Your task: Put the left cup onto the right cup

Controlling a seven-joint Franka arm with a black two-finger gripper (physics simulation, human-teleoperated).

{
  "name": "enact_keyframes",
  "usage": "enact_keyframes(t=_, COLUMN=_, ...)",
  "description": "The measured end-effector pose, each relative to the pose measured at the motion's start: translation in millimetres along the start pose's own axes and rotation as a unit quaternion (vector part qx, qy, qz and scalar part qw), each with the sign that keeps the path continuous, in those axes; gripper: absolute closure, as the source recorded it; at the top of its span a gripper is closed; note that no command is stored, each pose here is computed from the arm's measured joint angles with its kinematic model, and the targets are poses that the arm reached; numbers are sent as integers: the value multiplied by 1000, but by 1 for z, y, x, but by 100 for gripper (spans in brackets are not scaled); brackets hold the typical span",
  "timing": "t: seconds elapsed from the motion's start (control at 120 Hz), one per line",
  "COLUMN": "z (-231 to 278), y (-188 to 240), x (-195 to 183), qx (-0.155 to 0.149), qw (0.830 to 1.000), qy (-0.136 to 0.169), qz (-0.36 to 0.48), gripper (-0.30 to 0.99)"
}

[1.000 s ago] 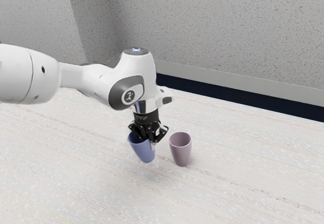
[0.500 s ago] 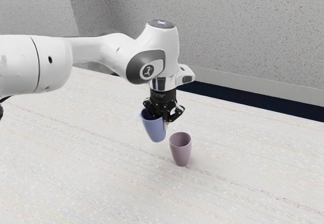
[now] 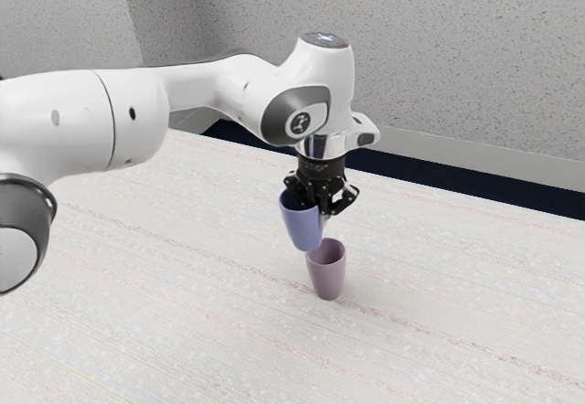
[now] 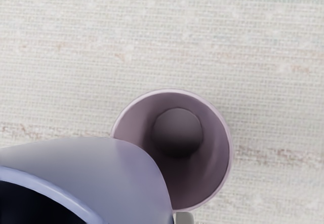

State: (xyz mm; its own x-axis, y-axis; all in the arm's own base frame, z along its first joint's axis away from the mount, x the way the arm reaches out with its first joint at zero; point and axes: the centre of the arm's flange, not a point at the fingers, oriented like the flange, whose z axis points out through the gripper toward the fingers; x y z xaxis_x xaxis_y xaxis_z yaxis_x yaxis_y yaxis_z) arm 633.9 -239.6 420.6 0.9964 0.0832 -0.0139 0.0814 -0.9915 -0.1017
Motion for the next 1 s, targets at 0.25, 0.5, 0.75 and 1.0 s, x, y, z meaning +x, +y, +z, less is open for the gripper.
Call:
enact_keyframes(t=0.25, z=0, y=23, x=8, qx=-8, qw=1000, qy=6, qz=10, gripper=78)
enact_keyframes(t=0.5, z=10, y=33, x=11, qx=-9, qw=1000, qy=1, qz=14, gripper=78)
enact_keyframes(t=0.75, z=12, y=32, x=12, qx=-8, qw=1000, qy=0, qz=11, gripper=78)
enact_keyframes(t=1.0, z=21, y=29, x=14, qx=-4, qw=1000, qy=-6, qz=8, gripper=78)
